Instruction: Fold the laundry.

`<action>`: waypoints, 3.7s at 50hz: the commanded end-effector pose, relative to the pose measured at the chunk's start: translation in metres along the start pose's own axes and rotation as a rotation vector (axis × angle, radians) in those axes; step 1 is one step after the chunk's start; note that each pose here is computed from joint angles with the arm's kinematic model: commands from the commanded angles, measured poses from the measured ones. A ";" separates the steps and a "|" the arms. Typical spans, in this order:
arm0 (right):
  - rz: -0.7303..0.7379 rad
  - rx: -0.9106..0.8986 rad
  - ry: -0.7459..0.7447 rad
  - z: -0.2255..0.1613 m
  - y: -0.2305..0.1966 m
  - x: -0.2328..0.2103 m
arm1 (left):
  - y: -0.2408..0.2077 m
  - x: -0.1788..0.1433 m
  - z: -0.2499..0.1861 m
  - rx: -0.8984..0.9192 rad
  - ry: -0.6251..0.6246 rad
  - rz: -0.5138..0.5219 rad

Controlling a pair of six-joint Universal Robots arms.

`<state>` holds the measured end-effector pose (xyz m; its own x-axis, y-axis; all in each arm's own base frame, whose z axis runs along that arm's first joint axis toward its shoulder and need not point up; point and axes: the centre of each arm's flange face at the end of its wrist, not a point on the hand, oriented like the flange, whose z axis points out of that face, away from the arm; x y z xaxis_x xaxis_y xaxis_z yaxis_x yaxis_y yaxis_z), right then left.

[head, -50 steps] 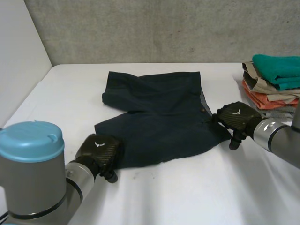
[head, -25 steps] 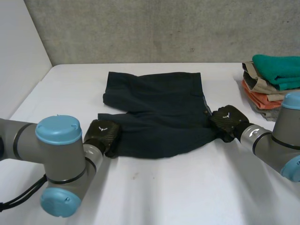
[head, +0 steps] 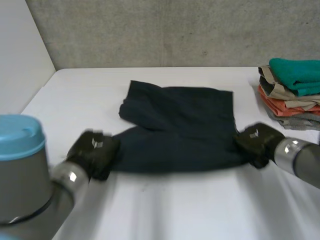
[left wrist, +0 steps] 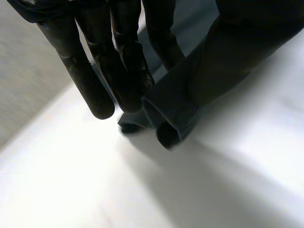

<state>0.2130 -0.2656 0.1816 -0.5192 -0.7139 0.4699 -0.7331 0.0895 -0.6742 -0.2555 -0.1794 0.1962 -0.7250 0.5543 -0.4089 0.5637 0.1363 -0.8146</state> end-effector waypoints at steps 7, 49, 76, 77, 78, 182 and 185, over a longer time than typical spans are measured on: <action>-0.185 -0.215 -0.151 -0.070 0.015 -0.027 | 0.000 0.024 -0.079 -0.134 0.194 0.123; -0.018 0.259 0.601 0.152 -0.031 0.063 | -0.057 0.016 0.246 0.634 -0.298 0.212; 0.323 0.044 0.194 0.090 0.026 0.027 | -0.063 0.000 0.136 0.555 -0.171 -0.040; 0.316 0.037 0.203 0.091 0.027 0.027 | -0.062 0.000 0.135 0.551 -0.169 -0.040; 0.297 0.025 0.232 0.090 0.028 0.031 | -0.062 0.000 0.133 0.550 -0.167 -0.039; 0.175 0.355 0.072 0.022 -0.023 -0.066 | -0.155 0.031 0.052 0.499 0.388 -0.146; 0.159 0.389 0.064 0.023 -0.020 -0.080 | -0.155 0.036 0.047 0.496 0.474 -0.135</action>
<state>0.2750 -0.2506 0.1688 -0.6734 -0.6442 0.3627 -0.4393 -0.0459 -0.8971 -0.3846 -0.2331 0.2815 -0.6118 0.7688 -0.1859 0.1730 -0.0992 -0.9799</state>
